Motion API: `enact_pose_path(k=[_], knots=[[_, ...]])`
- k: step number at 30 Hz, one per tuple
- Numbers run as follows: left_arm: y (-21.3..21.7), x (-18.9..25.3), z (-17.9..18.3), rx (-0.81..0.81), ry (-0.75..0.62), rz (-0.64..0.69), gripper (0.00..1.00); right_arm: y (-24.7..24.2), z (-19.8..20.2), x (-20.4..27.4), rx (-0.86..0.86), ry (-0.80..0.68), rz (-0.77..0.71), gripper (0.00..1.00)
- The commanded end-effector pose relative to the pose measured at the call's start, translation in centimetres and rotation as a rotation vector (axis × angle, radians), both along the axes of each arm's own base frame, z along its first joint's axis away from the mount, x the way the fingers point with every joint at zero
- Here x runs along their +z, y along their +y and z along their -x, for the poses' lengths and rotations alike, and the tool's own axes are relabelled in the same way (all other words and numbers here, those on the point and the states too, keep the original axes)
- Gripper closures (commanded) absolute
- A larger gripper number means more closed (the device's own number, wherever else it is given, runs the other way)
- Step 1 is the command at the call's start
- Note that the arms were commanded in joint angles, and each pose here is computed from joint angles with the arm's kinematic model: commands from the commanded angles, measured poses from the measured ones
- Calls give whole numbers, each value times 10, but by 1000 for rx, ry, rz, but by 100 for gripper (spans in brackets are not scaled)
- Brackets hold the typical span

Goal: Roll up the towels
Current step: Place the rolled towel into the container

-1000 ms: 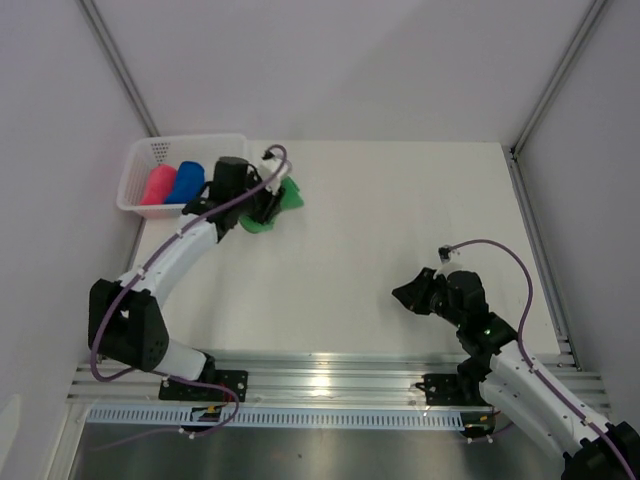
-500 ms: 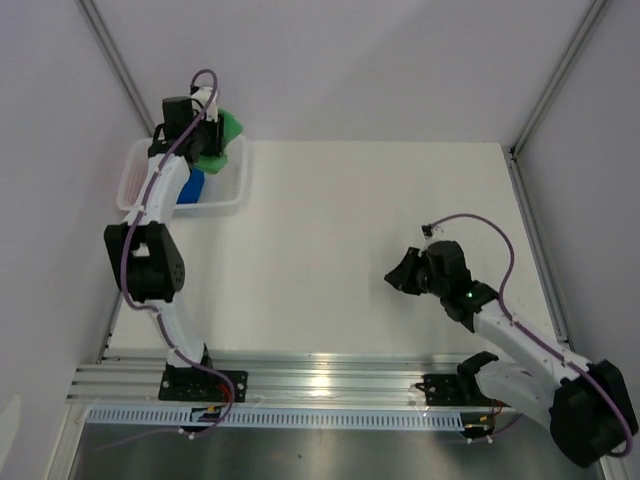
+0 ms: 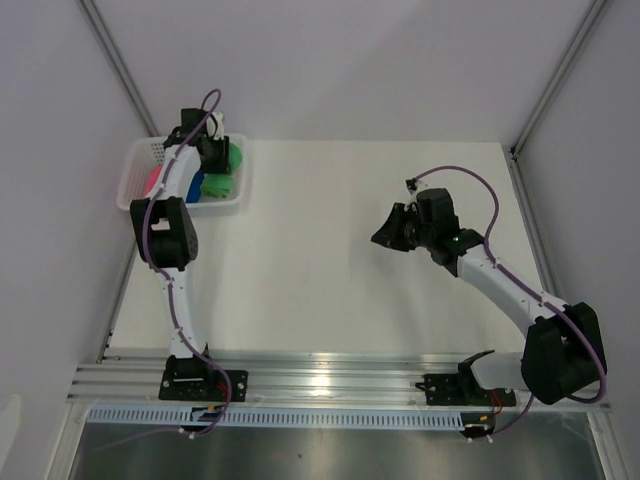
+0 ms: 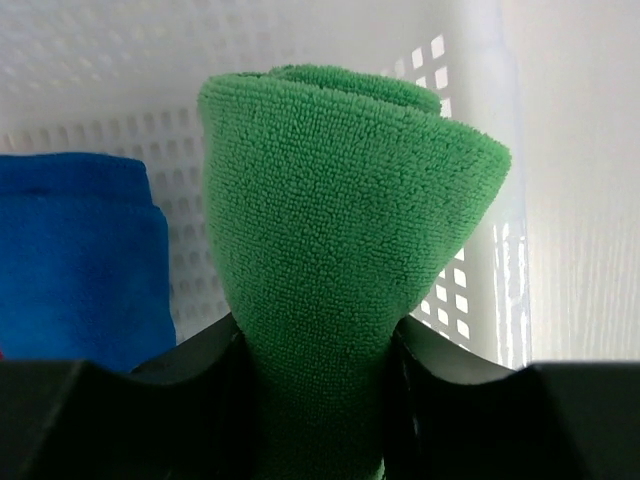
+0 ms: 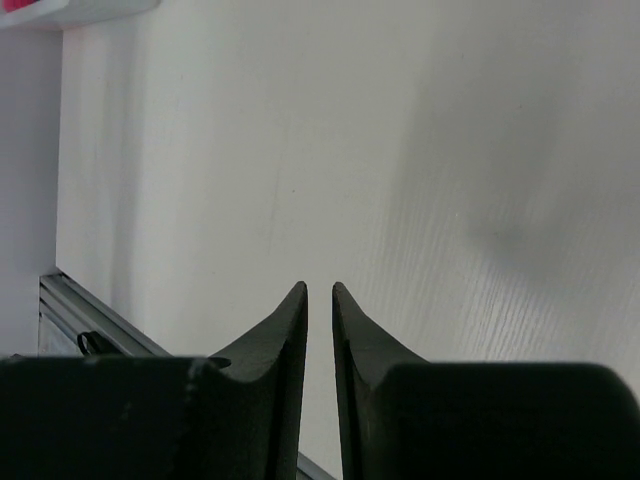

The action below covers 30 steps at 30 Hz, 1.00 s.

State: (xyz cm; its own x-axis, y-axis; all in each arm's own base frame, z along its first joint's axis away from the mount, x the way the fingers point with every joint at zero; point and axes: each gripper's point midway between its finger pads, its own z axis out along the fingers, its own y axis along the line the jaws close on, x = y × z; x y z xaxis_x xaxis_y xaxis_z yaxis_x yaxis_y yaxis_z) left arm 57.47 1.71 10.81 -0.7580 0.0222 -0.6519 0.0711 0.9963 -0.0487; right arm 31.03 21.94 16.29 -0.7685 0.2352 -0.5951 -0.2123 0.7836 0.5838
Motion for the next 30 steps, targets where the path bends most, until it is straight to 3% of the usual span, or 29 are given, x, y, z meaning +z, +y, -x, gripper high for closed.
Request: enact_pose_path(k=[1,11,16,18,21,25,30], knots=[[5,4,5,55,33,12,74,-4,-11,12,22,6,3,82],[25,-16,24,117,91,6,66,-15,-21,19,-29,-14,8,82],[8,-58,51,103,222,88,63,-26,-17,19,-91,-21,6,82],[8,-50,44,101,187,90,63,-30,-15,22,-104,-24,10,82],[11,-42,41,115,137,90,53,-35,-15,25,-113,-26,17,81],[11,-47,43,113,157,93,52,-37,-20,29,-116,-33,21,81],[13,-45,40,127,153,99,42,-36,-23,27,-111,-30,18,77]])
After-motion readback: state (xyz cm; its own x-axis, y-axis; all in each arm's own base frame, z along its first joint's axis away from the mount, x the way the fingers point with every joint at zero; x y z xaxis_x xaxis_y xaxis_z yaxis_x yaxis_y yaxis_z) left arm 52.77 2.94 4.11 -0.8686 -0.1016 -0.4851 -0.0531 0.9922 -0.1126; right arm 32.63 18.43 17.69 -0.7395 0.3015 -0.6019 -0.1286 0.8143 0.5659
